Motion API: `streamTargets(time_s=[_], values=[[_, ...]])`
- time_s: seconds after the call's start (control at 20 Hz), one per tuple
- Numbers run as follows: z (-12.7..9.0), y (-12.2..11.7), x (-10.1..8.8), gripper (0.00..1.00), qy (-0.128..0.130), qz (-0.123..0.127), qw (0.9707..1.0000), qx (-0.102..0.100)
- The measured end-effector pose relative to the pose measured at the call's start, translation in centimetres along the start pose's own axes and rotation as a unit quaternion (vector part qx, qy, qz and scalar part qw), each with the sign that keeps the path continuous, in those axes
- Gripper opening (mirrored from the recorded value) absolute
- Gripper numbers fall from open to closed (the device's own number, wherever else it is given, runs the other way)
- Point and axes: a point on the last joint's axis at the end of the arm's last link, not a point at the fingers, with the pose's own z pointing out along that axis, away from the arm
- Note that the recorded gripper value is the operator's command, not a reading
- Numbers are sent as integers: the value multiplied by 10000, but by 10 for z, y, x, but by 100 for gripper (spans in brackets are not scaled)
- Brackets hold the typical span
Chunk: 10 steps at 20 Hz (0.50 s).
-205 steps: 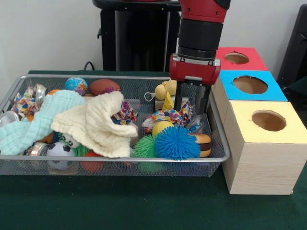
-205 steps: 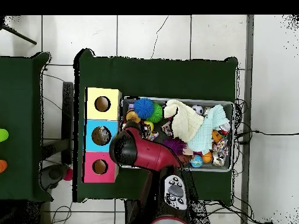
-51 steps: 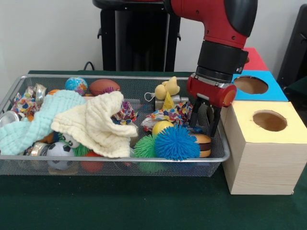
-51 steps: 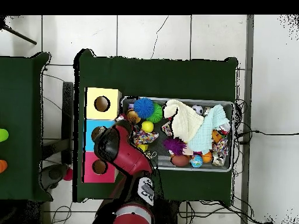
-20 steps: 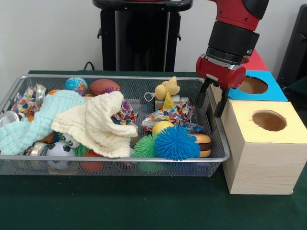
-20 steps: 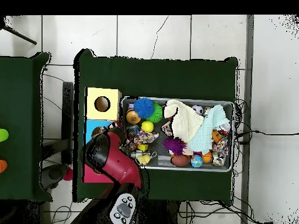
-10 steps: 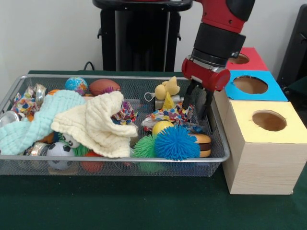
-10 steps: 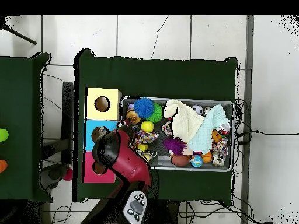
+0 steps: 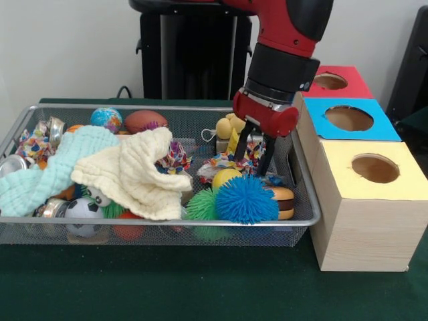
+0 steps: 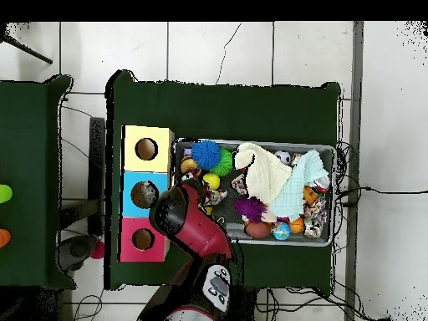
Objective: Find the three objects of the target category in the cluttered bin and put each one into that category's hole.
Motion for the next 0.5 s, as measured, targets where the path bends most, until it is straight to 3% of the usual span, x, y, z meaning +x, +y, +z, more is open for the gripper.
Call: streamTargets(time_s=[0.25,0.5], values=[[6,1,10,100,16,-17,10000,-28],[8,5,30,100,216,-13,9997,-67]])
